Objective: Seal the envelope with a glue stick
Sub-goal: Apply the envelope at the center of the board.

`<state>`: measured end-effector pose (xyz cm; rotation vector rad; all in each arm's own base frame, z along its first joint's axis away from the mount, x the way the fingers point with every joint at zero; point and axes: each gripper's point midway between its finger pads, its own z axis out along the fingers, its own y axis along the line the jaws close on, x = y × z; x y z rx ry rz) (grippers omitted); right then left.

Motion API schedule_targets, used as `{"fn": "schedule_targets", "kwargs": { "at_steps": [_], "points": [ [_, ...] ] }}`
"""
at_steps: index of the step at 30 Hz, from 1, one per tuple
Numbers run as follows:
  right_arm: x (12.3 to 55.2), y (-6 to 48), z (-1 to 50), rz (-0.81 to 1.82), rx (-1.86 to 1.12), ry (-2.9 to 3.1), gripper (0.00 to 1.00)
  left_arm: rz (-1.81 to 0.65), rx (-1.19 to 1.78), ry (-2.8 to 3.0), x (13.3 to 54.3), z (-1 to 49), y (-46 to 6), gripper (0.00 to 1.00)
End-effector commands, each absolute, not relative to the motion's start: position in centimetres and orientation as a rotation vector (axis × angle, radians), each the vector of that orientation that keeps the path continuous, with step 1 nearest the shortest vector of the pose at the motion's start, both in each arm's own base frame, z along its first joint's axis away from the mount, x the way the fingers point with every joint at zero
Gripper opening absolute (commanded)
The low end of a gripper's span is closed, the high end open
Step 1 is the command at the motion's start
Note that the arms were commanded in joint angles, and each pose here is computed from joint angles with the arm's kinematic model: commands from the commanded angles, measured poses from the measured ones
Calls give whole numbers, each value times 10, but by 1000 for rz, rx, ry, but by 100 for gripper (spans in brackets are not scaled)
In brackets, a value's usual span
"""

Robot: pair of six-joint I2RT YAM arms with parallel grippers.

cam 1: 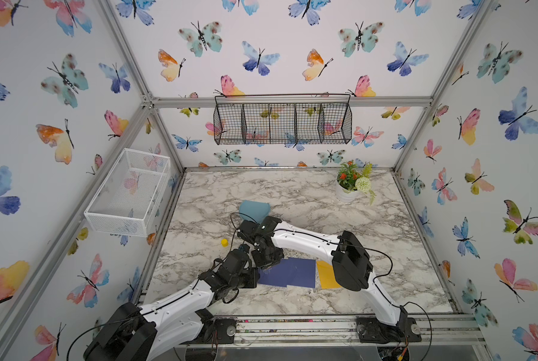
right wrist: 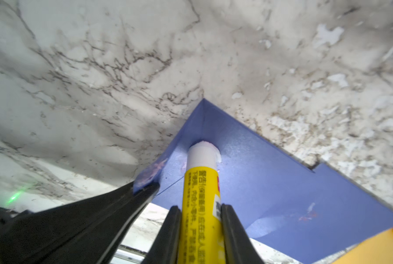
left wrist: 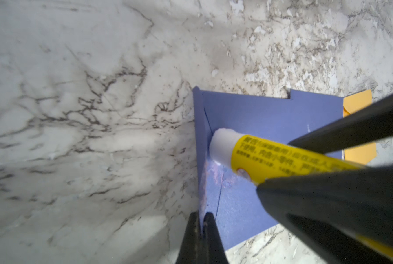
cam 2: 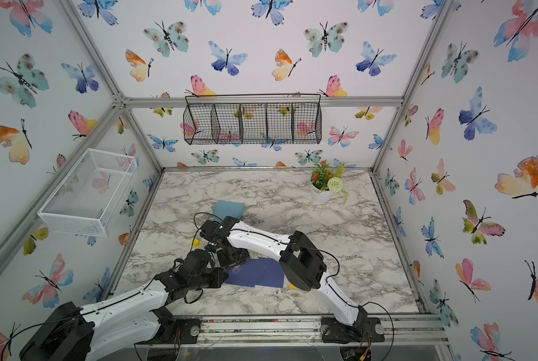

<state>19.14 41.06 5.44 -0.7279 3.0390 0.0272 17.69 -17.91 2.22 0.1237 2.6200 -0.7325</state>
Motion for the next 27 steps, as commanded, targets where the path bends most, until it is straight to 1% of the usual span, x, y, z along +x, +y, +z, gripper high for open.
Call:
{"fn": "schedule_targets", "kwargs": {
  "at_steps": [1, 4, 5, 9, 11, 13, 19, 24, 26, 27],
  "points": [
    [198, 367, 24, -320, -711, 3068, 2, -734, 134, 2625, 174, 20, -177, 0],
    [195, 366, 25, -318, -728, 3084, 2, -736, 135, 2626, 174, 20, -177, 0],
    [190, 370, 25, -268, -747, 3106, 2, -736, 135, 2627, 174, 20, -177, 0],
    [163, 403, 26, 120, -787, 3205, 2, -735, 135, 2627, 173, 19, -177, 0],
    [157, 416, 29, 243, -794, 3221, 2, -736, 136, 2628, 173, 19, -177, 0],
    [158, 417, 29, 245, -793, 3216, 2, -736, 134, 2628, 173, 19, -177, 0],
    [168, 401, 25, 80, -781, 3193, 2, -733, 135, 2630, 173, 19, -177, 0],
    [159, 408, 27, 183, -814, 3219, 2, -737, 135, 2628, 173, 19, -177, 0],
    [162, 403, 28, 140, -806, 3209, 2, -736, 135, 2628, 173, 19, -177, 0],
    [166, 397, 28, 75, -797, 3195, 2, -734, 136, 2628, 173, 19, -177, 0]
  ]
}}
